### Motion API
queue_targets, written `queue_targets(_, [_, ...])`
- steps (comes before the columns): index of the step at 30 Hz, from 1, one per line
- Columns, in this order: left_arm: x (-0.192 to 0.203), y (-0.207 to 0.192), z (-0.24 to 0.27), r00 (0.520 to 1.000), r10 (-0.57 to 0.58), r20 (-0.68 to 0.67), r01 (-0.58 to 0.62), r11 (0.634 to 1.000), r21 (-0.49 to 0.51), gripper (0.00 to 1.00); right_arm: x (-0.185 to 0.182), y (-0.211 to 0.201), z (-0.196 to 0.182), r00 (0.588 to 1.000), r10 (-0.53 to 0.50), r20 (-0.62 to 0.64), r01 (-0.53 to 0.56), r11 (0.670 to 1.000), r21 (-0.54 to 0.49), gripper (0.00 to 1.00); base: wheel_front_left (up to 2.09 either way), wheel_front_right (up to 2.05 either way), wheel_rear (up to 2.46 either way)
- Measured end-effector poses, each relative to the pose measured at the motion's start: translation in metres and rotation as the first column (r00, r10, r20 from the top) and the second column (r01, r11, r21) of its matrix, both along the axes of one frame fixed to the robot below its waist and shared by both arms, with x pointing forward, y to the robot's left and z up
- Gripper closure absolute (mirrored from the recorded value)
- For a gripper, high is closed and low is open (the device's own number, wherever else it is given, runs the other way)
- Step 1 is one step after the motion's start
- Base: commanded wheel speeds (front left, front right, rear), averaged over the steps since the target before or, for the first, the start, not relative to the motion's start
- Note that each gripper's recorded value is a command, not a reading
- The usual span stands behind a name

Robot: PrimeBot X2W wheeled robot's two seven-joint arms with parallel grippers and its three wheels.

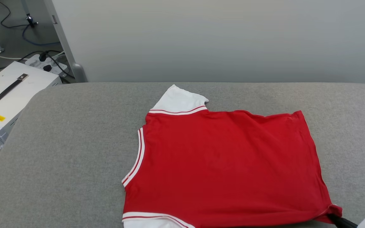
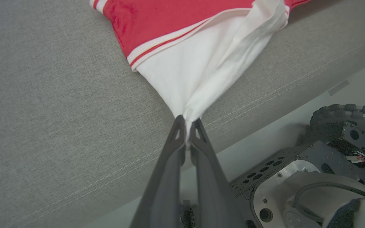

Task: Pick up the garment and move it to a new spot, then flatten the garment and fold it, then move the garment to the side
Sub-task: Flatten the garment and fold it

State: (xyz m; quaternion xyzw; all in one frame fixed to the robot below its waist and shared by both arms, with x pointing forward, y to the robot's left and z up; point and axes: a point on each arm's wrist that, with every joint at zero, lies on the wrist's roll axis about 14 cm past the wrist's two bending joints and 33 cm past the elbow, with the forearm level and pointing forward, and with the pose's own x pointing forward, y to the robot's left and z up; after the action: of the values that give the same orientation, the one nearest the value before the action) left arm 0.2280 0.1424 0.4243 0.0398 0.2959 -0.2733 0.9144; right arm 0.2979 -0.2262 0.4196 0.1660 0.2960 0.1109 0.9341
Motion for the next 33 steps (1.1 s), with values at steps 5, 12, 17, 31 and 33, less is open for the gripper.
queue_targets(5, [0.002,-0.001,0.009,1.000,0.001,0.024,-0.001,1.000,-0.011,1.00,-0.013,-0.005,0.002,1.000,-0.018,-0.015,0.018,1.000,0.018,1.00,0.00,0.00,0.00])
queue_targets(12, [0.039,0.001,0.034,0.984,0.046,0.169,-0.041,0.999,-0.033,1.00,-0.002,-0.004,0.024,0.999,-0.025,0.046,0.024,0.999,0.037,1.00,0.00,0.00,0.00])
queue_targets(17, [0.076,-0.004,0.057,0.956,0.058,0.289,-0.048,0.998,-0.042,1.00,0.009,-0.005,0.030,0.998,-0.023,0.061,0.022,1.000,0.018,1.00,0.00,0.00,0.00])
queue_targets(31, [0.160,-0.002,0.052,0.934,0.065,0.353,-0.065,0.998,-0.010,1.00,0.061,0.001,0.021,1.000,-0.006,0.022,0.008,0.998,-0.059,1.00,0.00,0.00,0.00])
queue_targets(33, [0.166,-0.003,0.046,0.939,0.058,0.338,-0.061,0.998,-0.002,1.00,0.066,0.000,0.016,1.000,-0.006,0.003,0.006,0.997,-0.073,1.00,0.00,0.00,0.00])
